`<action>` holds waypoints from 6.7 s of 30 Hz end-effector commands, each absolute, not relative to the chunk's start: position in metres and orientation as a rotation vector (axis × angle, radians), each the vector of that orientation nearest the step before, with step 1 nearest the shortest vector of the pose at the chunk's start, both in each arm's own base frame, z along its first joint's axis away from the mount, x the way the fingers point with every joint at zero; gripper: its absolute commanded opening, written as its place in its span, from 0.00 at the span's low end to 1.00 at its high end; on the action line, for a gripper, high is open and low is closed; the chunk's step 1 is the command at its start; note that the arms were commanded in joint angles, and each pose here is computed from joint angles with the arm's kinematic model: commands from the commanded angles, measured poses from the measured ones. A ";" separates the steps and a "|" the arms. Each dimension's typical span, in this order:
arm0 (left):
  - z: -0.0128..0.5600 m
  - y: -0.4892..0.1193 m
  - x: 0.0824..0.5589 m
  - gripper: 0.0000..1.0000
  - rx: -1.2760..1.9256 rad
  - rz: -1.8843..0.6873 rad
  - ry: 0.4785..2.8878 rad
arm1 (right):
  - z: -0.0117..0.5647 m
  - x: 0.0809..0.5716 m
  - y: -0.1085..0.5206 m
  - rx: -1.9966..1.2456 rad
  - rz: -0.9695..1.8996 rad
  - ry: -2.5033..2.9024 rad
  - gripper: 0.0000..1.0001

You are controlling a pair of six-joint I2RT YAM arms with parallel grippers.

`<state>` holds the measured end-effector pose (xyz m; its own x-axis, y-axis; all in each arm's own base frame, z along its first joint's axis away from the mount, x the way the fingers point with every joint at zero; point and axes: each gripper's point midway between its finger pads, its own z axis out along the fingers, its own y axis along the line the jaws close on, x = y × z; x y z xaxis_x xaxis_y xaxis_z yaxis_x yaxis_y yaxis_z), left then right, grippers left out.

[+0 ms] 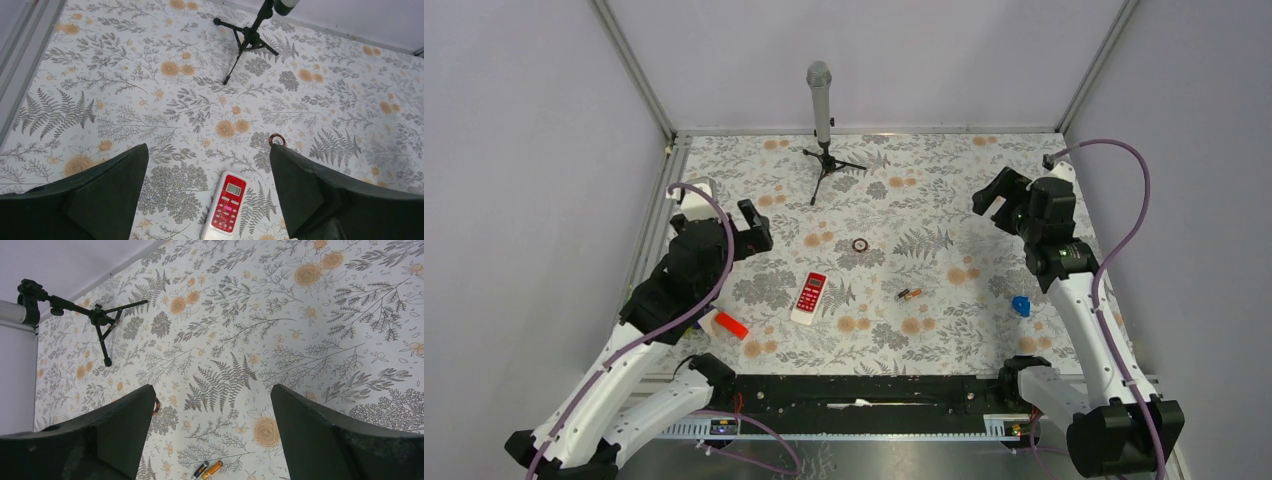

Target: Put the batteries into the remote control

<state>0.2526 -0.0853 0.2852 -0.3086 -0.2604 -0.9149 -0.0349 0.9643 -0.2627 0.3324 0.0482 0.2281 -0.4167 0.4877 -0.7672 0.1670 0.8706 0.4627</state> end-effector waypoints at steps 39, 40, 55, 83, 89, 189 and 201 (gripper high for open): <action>0.016 -0.189 0.234 0.53 0.207 -0.146 2.752 | 0.124 0.282 0.085 0.587 0.628 2.234 0.86; 0.016 -0.189 0.235 0.51 0.214 -0.121 2.754 | 0.124 0.281 0.085 0.583 0.627 2.234 0.86; 0.140 -0.254 0.293 0.44 0.071 -0.666 2.569 | 0.188 0.265 0.188 0.144 1.205 1.976 0.99; 0.369 -0.306 0.268 0.46 0.041 -1.894 1.821 | 0.346 0.240 0.314 -0.231 1.808 1.645 0.74; 0.365 -0.304 0.272 0.88 0.039 -1.824 1.829 | 0.337 0.247 0.313 -0.254 1.699 1.696 0.30; 0.453 -0.230 0.295 0.00 -0.234 -1.931 1.554 | 0.326 0.284 0.316 -0.127 1.709 1.771 0.26; 0.412 -0.229 0.318 0.00 -0.245 -1.744 1.625 | 0.319 0.315 0.317 0.170 1.723 1.829 0.70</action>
<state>0.3262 -0.2313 0.3748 -0.7615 -0.6071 -0.2272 0.2270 0.0786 -0.9707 0.2941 0.3208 0.3265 -0.8144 0.4347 -0.3846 -0.3746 0.1126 0.9203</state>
